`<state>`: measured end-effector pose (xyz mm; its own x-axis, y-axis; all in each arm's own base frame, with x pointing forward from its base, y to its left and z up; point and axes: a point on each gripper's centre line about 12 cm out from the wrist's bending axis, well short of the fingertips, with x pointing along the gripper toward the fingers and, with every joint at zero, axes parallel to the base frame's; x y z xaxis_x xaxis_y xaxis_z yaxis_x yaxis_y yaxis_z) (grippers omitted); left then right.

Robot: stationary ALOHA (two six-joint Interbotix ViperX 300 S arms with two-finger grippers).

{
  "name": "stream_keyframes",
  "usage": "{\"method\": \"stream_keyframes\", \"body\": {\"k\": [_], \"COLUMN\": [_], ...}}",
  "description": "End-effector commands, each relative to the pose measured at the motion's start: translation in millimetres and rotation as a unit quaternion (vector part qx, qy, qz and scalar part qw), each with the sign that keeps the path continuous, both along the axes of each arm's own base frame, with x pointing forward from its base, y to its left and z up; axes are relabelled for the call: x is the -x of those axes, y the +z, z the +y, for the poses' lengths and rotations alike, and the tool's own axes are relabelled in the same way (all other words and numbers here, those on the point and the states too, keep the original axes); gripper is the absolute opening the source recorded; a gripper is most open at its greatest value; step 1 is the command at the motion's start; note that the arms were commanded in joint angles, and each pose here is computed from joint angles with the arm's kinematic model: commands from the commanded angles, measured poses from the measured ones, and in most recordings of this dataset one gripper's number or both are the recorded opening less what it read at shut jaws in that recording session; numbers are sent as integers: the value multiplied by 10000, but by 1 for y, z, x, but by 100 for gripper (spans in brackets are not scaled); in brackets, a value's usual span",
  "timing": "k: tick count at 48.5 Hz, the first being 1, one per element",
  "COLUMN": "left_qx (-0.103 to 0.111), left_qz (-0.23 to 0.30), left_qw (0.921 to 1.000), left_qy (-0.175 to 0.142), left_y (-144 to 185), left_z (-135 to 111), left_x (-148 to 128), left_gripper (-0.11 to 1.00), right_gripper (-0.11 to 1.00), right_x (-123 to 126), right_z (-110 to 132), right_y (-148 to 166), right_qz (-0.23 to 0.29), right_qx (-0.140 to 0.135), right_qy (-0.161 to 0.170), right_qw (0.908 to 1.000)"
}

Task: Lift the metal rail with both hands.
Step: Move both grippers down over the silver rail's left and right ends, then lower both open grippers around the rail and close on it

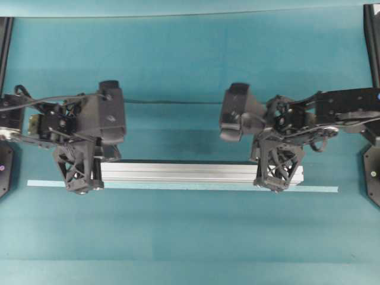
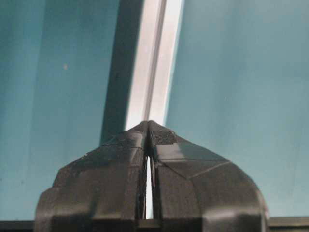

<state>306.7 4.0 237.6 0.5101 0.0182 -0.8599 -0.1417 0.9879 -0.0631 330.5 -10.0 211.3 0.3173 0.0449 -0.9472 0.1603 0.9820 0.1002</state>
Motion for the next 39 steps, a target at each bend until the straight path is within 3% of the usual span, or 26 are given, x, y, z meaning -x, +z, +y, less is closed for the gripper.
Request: {"method": "stream_keyframes", "body": {"k": [1, 8, 13, 18, 22, 26, 29, 34, 39], "left_qx": [-63, -179, -182, -175, -181, -158, -137, -85, -79], "left_qz": [-106, -17, 6, -32, -124, -148, -110, -43, 26], "left_qw": [9999, 9994, 9994, 9995, 9994, 9995, 9997, 9999, 9999], "left_qy": [-80, -293, -285, -250, -281, -220, -187, -117, -126], "left_y": [8, 3, 1, 0, -1, -2, -5, -10, -15], "left_z": [0, -1, 0, 1, 0, 1, 1, 2, 1], "left_x": [-7, -10, -11, -11, -12, -13, -13, -14, -15], "left_gripper": [2, 11, 25, 47, 71, 91, 99, 99, 99], "right_gripper": [2, 2, 2, 2, 6, 21, 37, 70, 91], "right_x": [-4, -5, -6, -6, -9, -11, -12, -11, -8], "right_z": [1, 3, 5, 7, 9, 9, 8, 8, 7], "right_y": [-1, -4, -5, -6, -5, -3, -3, -8, -13], "right_qz": [4, 45, 30, -10, -96, -182, -234, -249, -181], "right_qx": [65, 123, 169, 166, 9, -209, -233, -165, -168], "right_qy": [231, 489, 649, 751, 665, 504, 435, 465, 454], "right_qw": [9997, 9987, 9977, 9970, 9977, 9983, 9985, 9985, 9987]}}
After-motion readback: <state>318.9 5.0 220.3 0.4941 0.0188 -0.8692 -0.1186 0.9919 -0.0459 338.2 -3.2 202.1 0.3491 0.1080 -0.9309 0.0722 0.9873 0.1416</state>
